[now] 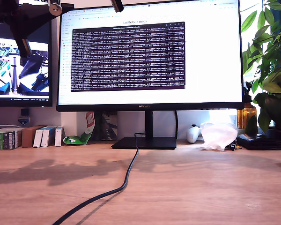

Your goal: Pick the metallic laser pointer with your right arm, pass it to your left arm, then place it down to the left side of the table

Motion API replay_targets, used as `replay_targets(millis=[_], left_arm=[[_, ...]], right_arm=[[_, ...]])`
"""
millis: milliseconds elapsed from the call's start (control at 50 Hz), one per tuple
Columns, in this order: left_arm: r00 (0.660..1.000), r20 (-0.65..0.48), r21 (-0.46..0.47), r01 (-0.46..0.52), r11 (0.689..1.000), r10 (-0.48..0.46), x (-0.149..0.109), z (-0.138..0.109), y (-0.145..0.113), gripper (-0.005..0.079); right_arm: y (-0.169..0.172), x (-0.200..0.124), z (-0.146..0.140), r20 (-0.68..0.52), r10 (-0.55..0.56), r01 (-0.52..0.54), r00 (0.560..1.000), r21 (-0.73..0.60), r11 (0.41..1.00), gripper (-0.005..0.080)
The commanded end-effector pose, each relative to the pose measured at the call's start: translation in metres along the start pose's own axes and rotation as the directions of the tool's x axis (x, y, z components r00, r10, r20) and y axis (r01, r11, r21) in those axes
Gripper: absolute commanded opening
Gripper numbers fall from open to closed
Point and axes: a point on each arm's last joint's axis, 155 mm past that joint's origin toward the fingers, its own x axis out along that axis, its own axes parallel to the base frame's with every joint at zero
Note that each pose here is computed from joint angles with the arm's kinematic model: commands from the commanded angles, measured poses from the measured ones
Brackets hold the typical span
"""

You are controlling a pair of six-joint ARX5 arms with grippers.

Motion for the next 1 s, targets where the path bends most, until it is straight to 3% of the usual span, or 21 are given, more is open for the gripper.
replay_targets(millis=[0,140,220,500,980], left_arm=[[1.0,0.005,0.011,0.007,1.0,-0.007,0.001,0.004,-0.002,-0.0022],[1.0,0.006,0.022,0.007,1.0,-0.007,0.001,0.004,-0.002,-0.0022],[1.0,0.007,0.029,0.009,1.0,-0.009,0.001,0.005,-0.003,-0.0022],[1.0,0.017,0.066,0.01,0.998,-0.012,0.0,0.008,-0.005,-0.0022],[1.0,0.002,0.135,-0.025,0.991,0.025,-0.02,0.011,0.006,-0.0022]], right_arm=[[0.014,-0.005,0.008,0.022,0.018,-0.017,1.0,-0.031,0.999,0.0082],[0.014,-0.005,0.008,0.024,0.017,-0.016,1.0,-0.032,0.999,0.0233],[0.013,-0.005,0.008,0.024,0.015,-0.014,1.0,-0.032,0.999,0.027],[-0.001,-0.013,0.007,0.024,-0.01,0.011,1.0,-0.018,1.0,0.027],[-0.082,-0.073,-0.03,-0.062,-0.168,0.175,0.984,0.137,0.975,0.0262]])
